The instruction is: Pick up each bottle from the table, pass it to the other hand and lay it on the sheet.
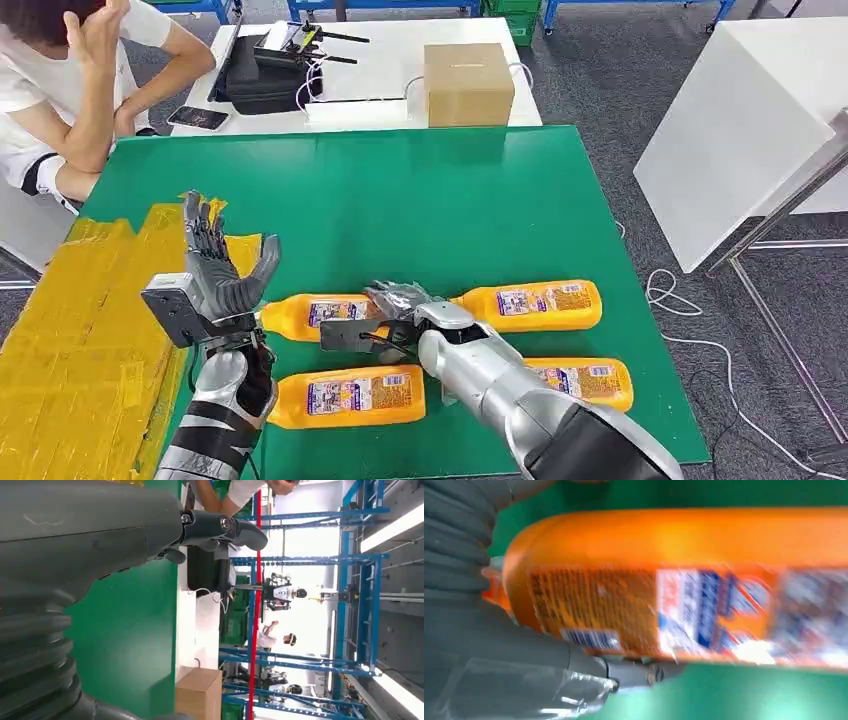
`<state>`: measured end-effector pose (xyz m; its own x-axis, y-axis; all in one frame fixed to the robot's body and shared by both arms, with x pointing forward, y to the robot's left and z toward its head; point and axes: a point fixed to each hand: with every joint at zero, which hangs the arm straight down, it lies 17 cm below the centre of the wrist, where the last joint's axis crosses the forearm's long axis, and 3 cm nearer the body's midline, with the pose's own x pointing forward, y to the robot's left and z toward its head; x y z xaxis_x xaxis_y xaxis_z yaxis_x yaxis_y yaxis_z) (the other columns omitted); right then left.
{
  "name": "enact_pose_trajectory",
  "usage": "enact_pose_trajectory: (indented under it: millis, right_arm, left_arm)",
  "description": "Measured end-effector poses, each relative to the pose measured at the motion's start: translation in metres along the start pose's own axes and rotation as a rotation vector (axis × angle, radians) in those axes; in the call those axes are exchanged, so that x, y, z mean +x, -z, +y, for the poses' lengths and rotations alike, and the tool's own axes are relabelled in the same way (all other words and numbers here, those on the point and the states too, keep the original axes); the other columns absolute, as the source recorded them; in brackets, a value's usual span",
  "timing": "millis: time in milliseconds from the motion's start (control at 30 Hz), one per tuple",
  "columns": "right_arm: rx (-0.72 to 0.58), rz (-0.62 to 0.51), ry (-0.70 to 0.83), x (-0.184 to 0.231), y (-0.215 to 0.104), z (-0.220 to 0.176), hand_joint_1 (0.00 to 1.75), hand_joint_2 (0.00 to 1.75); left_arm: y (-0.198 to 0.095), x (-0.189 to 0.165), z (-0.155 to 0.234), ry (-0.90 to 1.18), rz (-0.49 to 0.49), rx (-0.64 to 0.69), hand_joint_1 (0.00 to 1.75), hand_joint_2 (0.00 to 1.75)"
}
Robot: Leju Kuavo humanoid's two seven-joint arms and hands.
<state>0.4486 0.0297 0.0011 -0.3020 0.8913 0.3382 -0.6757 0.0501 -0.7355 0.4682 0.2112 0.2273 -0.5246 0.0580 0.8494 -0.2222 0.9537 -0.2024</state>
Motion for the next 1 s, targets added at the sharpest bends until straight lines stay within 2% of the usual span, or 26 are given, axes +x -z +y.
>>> enact_pose_trajectory:
  millis: [133,167,200,267,333,433,567,633,667,733,767,833,1000]
  right_arm:
    - [0.008,0.063,-0.086,-0.016,0.000,0.007,0.00,1.75]
    - [0.009,0.079,-0.111,-0.020,0.000,0.008,0.09,1.75]
    - [0.008,0.092,-0.134,-0.023,0.000,0.009,1.33,1.75]
    - [-0.002,0.117,-0.184,-0.030,0.000,0.008,1.33,1.75]
    - [-0.018,0.127,-0.211,-0.032,0.000,0.006,1.43,1.75]
    - [-0.058,0.131,-0.231,-0.034,0.001,0.001,1.40,1.75]
    - [-0.095,0.134,-0.246,-0.037,0.001,-0.003,1.43,1.75]
    - [-0.110,0.135,-0.250,-0.038,0.001,-0.005,1.50,1.75]
    - [-0.115,0.135,-0.251,-0.038,0.001,-0.006,1.48,1.75]
    - [-0.131,0.134,-0.255,-0.038,0.001,-0.007,1.61,1.75]
    - [-0.145,0.133,-0.259,-0.038,0.001,-0.010,1.61,1.75]
    - [-0.184,0.127,-0.263,-0.036,0.001,-0.015,1.71,1.75]
    - [-0.345,0.107,-0.229,-0.035,-0.002,-0.039,1.75,1.75]
  left_arm:
    - [-0.001,0.000,-0.003,-0.001,0.002,-0.006,0.00,1.75]
    - [-0.001,0.000,-0.004,0.000,0.001,-0.009,0.00,1.75]
    - [-0.001,0.001,-0.005,0.000,0.001,-0.012,0.00,1.75]
    - [-0.001,0.001,-0.006,0.002,0.001,-0.013,0.00,1.75]
    - [-0.002,0.001,-0.006,0.004,0.001,-0.013,0.00,1.75]
    - [-0.002,0.000,-0.006,0.007,0.003,-0.015,0.00,1.75]
    - [-0.004,-0.001,-0.006,0.010,0.008,-0.015,0.00,1.75]
    - [-0.005,-0.002,-0.005,0.012,0.012,-0.016,0.00,1.75]
    - [-0.006,-0.003,-0.005,0.012,0.014,-0.015,0.00,1.75]
    - [-0.007,-0.003,-0.005,0.013,0.017,-0.015,0.00,1.75]
    - [-0.007,-0.004,-0.005,0.014,0.018,-0.015,0.00,1.75]
    - [-0.008,-0.004,-0.003,0.015,0.018,-0.012,0.00,1.75]
    - [-0.012,-0.001,0.001,0.020,0.014,-0.002,0.00,1.75]
